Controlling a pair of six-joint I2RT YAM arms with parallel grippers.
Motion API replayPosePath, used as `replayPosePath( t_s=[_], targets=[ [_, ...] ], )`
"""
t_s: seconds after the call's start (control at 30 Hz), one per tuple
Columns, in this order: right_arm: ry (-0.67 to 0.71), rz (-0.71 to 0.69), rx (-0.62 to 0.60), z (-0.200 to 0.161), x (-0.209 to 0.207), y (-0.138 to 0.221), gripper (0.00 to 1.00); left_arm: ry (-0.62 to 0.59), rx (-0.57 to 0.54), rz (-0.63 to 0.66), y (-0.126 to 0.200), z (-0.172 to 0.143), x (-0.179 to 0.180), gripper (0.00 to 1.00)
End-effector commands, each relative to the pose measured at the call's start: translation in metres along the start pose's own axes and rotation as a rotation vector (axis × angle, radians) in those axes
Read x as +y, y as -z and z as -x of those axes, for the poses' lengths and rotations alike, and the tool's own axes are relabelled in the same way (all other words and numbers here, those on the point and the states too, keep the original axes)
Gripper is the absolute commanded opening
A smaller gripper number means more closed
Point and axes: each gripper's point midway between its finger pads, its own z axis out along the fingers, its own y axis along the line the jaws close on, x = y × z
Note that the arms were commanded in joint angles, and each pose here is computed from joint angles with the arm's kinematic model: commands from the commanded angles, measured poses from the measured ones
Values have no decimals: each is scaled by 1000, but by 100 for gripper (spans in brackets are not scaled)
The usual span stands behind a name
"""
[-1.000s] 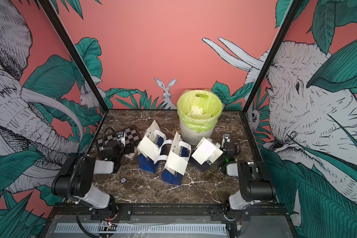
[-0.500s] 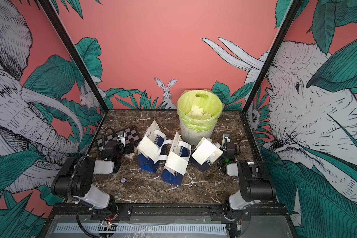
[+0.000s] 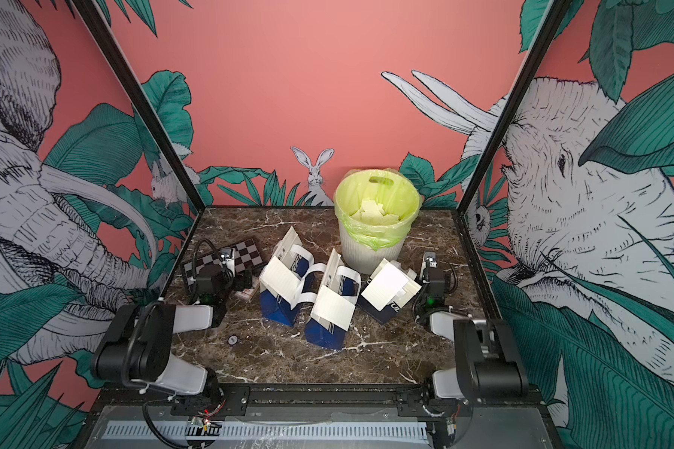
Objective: Shred takeout receipts and throw away
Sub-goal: Pick up the takeout bag from the center of the board.
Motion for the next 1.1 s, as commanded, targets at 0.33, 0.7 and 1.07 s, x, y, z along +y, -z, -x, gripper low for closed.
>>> replayPosePath(
  t_s=[0.33, 0.7, 1.07],
  targets=[
    [-531, -114, -140, 36, -74, 156, 99, 587, -133, 210, 143, 70, 58, 97],
    [-269, 430, 211, 96, 9, 213, 83, 384, 55, -587, 210, 187, -118, 76],
    [-136, 574, 404, 77, 28, 241, 55, 457, 212, -1126, 284, 216, -261, 75]
  ],
)
